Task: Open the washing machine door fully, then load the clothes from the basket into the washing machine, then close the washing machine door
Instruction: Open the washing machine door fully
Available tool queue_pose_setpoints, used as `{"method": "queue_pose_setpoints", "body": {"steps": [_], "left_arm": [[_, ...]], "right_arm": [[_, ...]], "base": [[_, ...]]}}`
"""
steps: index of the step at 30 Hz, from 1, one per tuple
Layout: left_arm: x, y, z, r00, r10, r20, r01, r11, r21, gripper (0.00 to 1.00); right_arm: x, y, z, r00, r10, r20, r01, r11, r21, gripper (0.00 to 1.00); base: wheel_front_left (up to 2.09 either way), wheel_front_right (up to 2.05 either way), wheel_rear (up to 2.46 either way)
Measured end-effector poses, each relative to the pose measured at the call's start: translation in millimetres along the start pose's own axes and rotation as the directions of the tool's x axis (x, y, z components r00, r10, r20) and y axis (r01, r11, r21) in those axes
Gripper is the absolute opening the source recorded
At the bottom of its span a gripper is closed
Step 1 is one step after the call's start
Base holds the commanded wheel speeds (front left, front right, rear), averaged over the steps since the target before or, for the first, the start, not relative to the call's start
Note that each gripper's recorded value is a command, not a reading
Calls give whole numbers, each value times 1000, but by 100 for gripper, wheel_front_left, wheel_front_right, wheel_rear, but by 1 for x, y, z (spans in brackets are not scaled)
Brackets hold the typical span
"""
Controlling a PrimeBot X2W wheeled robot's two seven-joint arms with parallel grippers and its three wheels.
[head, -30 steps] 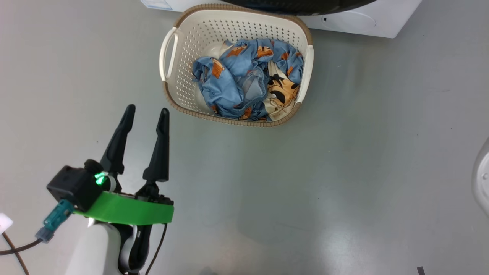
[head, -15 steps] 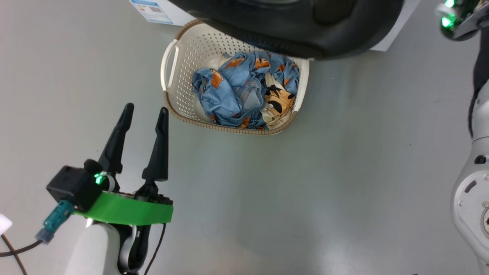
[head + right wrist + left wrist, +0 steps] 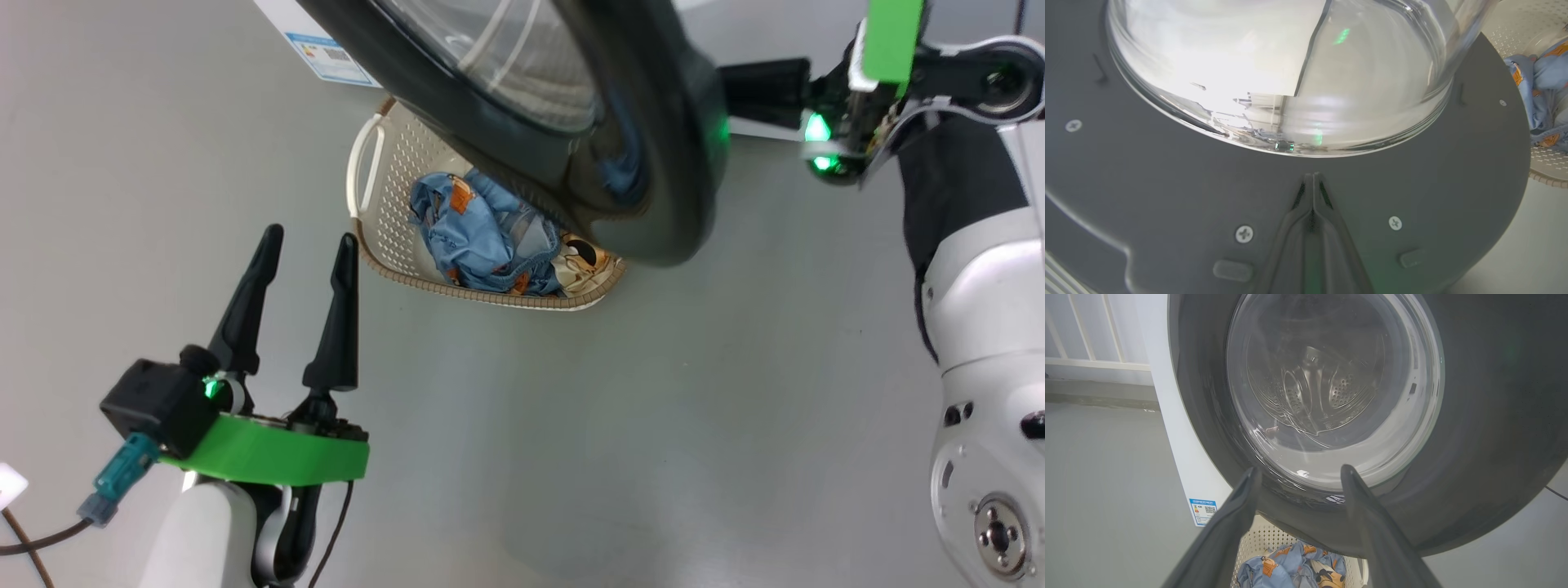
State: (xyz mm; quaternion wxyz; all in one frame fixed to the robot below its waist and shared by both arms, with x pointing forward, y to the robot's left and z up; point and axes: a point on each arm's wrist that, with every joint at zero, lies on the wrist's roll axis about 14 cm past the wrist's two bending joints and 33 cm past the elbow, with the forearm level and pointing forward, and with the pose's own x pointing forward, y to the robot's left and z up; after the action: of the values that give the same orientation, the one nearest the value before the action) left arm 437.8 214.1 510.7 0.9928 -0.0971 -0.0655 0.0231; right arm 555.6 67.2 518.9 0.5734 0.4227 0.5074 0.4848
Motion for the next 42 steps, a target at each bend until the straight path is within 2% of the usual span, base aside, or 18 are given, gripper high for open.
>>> {"method": "queue_pose_setpoints", "body": {"steps": [9, 21, 30, 42], "left_arm": [[-2, 0, 8, 1000, -1, 18, 1, 1000, 5, 100], [-5, 2, 11, 1000, 5, 23, -5, 1000, 9, 100], [-4, 1, 13, 1000, 5, 30, -5, 1000, 5, 100], [-13, 9, 16, 999, 34, 32, -34, 999, 5, 100]], "right_arm": [[37, 10, -47, 986, 93, -140, -93, 996, 9, 0], [83, 17, -96, 964, 120, -239, -120, 993, 16, 0], [90, 19, -104, 968, 128, -214, -121, 992, 45, 0], [73, 38, -92, 983, 148, -113, -145, 989, 33, 0]], "base": [[0, 0, 0], [0, 0, 0], [0, 0, 0], [0, 0, 0]]}}
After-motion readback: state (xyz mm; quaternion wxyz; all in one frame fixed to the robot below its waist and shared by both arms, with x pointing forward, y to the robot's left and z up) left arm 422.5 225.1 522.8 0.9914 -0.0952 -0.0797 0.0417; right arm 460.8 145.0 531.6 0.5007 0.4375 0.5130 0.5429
